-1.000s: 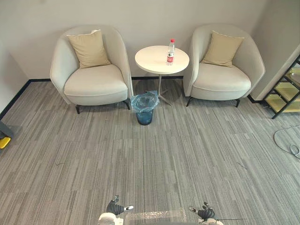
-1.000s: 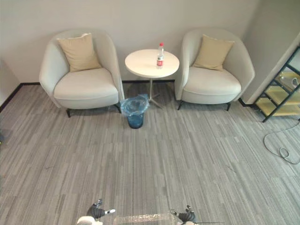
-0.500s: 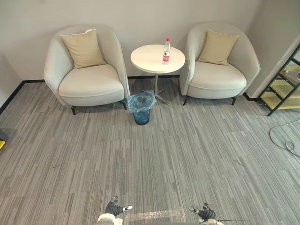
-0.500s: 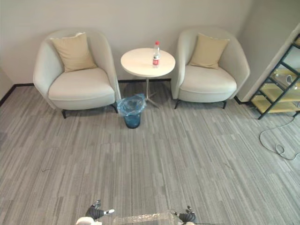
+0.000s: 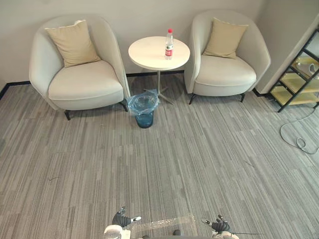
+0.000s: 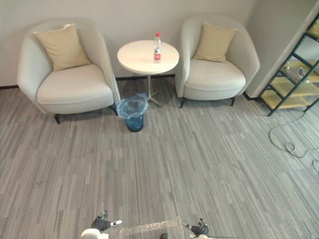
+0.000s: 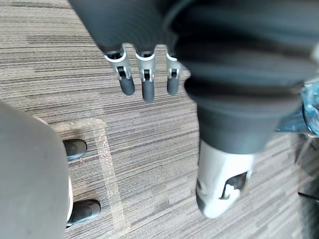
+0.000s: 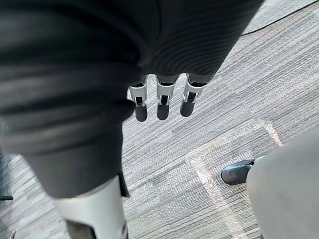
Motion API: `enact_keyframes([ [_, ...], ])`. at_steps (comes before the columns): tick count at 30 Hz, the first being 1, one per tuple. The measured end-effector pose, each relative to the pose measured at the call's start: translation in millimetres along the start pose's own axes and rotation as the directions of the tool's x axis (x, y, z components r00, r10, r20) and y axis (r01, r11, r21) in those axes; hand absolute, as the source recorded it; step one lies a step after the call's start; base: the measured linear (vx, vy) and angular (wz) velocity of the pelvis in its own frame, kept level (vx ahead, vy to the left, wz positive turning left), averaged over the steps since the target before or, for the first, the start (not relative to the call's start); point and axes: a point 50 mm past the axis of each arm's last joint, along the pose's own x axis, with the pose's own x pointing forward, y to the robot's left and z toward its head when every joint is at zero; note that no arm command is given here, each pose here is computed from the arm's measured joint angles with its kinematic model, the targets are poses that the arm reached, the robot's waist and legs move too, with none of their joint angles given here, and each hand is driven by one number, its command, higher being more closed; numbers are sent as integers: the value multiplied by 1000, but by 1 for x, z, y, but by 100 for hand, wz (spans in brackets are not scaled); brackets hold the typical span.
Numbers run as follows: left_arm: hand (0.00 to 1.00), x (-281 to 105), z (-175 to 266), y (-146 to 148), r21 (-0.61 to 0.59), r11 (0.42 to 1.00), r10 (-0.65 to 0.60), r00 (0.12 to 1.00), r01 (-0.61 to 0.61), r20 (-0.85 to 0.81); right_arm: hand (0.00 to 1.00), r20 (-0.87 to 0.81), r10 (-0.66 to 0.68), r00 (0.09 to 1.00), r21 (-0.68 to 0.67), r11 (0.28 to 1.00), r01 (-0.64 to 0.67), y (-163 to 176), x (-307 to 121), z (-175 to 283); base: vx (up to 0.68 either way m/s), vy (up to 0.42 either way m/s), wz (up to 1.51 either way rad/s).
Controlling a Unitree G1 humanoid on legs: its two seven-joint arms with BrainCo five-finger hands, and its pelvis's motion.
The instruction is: Gather rubbish on tea table into small bin, then transfer packed bag to large trash can.
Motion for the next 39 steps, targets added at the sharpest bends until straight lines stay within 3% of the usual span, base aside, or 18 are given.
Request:
enact_keyframes([
  [4,0,1,3,1,-19,1000,8,1000,-8,8,0,0,-9,1000,20,1000,9,-2,0,0,20,-42,16],
  [11,0,0,22,2,-154,987,56,994,-40,96,0,61,-30,998,98,995,24,-4,0,12,40,-33,4],
  [18,0,0,26,0,-192,981,62,992,-39,113,0,74,-32,997,106,994,24,0,2,21,301,189,-46],
  [22,0,1,27,8,-175,983,76,991,-56,109,0,68,12,998,87,996,-18,15,-1,16,469,205,-46],
  [32,0,4,28,-8,-75,997,-1,996,8,91,0,134,49,990,40,998,-55,19,2,36,391,6,-15],
  [35,0,5,26,-3,-42,999,5,997,-2,80,0,107,38,994,30,999,-41,13,2,29,369,-203,19],
  [39,0,4,25,-24,-85,996,-30,997,36,67,0,123,-7,992,11,1000,6,-6,7,38,356,-238,1],
])
